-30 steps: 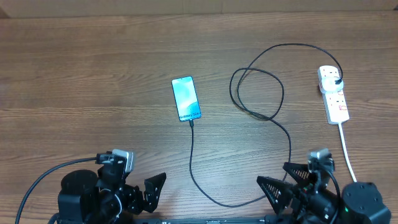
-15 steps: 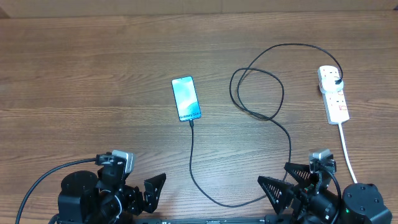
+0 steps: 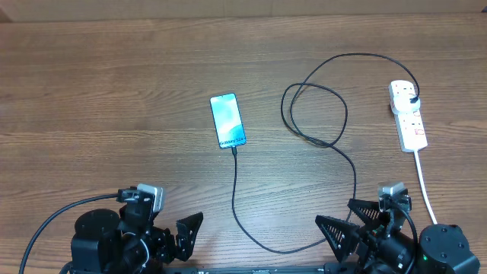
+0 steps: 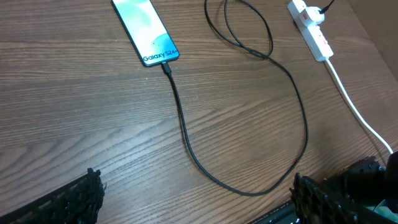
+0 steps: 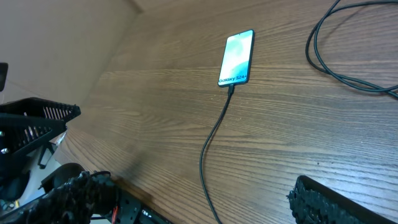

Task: Plug charger to phone and switch on socket

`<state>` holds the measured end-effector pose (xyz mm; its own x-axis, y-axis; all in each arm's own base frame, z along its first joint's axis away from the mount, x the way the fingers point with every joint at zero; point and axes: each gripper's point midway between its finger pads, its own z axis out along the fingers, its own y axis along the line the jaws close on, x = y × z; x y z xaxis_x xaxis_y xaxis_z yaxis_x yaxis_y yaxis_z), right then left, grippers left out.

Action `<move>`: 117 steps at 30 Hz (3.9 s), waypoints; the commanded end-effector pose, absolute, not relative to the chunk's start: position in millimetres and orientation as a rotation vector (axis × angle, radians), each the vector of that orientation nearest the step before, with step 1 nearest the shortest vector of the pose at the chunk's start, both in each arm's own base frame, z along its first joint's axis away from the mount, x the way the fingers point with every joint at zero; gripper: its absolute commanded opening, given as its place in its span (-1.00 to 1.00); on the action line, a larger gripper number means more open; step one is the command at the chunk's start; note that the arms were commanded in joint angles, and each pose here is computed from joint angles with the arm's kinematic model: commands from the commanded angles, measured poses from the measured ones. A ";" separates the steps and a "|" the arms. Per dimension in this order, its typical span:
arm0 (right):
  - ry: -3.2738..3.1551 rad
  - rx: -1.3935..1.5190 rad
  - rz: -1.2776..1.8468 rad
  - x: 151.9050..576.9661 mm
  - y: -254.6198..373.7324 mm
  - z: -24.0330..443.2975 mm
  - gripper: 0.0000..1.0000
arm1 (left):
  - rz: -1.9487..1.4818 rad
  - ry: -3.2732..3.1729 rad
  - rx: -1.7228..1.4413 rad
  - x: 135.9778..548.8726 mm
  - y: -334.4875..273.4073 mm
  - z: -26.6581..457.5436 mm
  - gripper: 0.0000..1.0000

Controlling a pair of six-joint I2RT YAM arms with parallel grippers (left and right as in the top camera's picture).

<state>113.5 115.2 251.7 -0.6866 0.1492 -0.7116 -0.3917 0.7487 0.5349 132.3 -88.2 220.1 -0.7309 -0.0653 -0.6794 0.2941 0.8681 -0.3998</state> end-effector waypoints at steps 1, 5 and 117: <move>2.159 -0.175 0.877 114.7 114.5 251.2 1.00 | -0.615 2.284 0.158 129.4 -84.5 221.0 0.99; 2.159 -0.175 0.877 114.7 114.5 251.2 1.00 | -0.499 2.126 0.121 143.4 -69.4 241.7 1.00; 1.517 -0.224 0.434 230.5 79.2 260.0 0.99 | -0.187 1.643 -0.103 245.9 -9.5 156.8 0.99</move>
<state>237.6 75.6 253.8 -0.0856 0.2418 -0.9665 -0.3692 0.8933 0.2562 246.2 -10.0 157.2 -0.0859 -0.1807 -0.9798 0.0468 0.9816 -0.1851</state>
